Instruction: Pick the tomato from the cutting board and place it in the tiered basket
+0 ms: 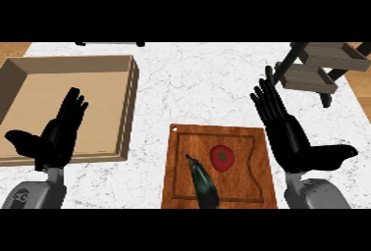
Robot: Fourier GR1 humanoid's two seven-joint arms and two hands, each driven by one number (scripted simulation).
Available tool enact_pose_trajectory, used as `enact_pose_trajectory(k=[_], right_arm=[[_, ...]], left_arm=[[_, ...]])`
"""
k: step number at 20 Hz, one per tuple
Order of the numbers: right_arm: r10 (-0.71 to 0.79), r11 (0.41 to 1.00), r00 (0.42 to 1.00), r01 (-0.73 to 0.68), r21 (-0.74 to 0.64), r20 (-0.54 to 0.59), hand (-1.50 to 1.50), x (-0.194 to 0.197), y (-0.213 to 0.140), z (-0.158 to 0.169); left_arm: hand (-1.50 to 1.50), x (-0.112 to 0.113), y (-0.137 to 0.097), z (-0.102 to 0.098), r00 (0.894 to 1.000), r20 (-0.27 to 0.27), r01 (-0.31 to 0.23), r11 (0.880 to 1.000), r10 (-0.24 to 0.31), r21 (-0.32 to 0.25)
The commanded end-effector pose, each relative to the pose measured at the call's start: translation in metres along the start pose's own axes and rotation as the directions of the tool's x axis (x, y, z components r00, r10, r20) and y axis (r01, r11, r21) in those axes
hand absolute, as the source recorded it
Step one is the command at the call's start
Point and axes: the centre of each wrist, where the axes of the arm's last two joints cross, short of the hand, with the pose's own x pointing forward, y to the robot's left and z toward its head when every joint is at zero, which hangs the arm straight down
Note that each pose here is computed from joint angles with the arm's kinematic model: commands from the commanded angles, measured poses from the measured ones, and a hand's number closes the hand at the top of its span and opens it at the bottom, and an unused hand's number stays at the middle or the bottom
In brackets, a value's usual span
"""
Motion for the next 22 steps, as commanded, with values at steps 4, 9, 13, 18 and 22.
enact_pose_trajectory(k=[4,9,13,18,22], right_arm=[[-0.377,0.911,0.906,0.4,0.097,-0.193,1.5,-0.059,-0.005,0.024],[-0.631,0.771,0.776,0.629,0.1,-0.016,-1.5,-0.09,0.011,0.047],[-0.033,0.996,0.987,0.045,0.075,-0.157,-1.5,-0.088,-0.053,0.059],[0.51,0.848,0.83,-0.443,0.29,-0.225,-1.5,-0.064,-0.102,0.051],[0.595,0.767,0.765,-0.447,0.46,-0.249,-1.5,-0.042,-0.076,0.015]], left_arm=[[0.0,-0.021,0.038,0.015,0.975,-0.18,0.133,0.991,-0.127,0.019],[0.0,-0.04,0.055,0.039,0.934,-0.314,0.18,0.984,-0.171,-0.002],[0.0,-0.034,0.06,0.041,0.923,-0.332,0.2,0.98,-0.195,-0.02],[0.0,-0.032,0.06,0.039,0.925,-0.326,0.199,0.98,-0.195,-0.022],[0.0,-0.033,0.061,0.043,0.925,-0.327,0.194,0.981,-0.192,-0.026]])
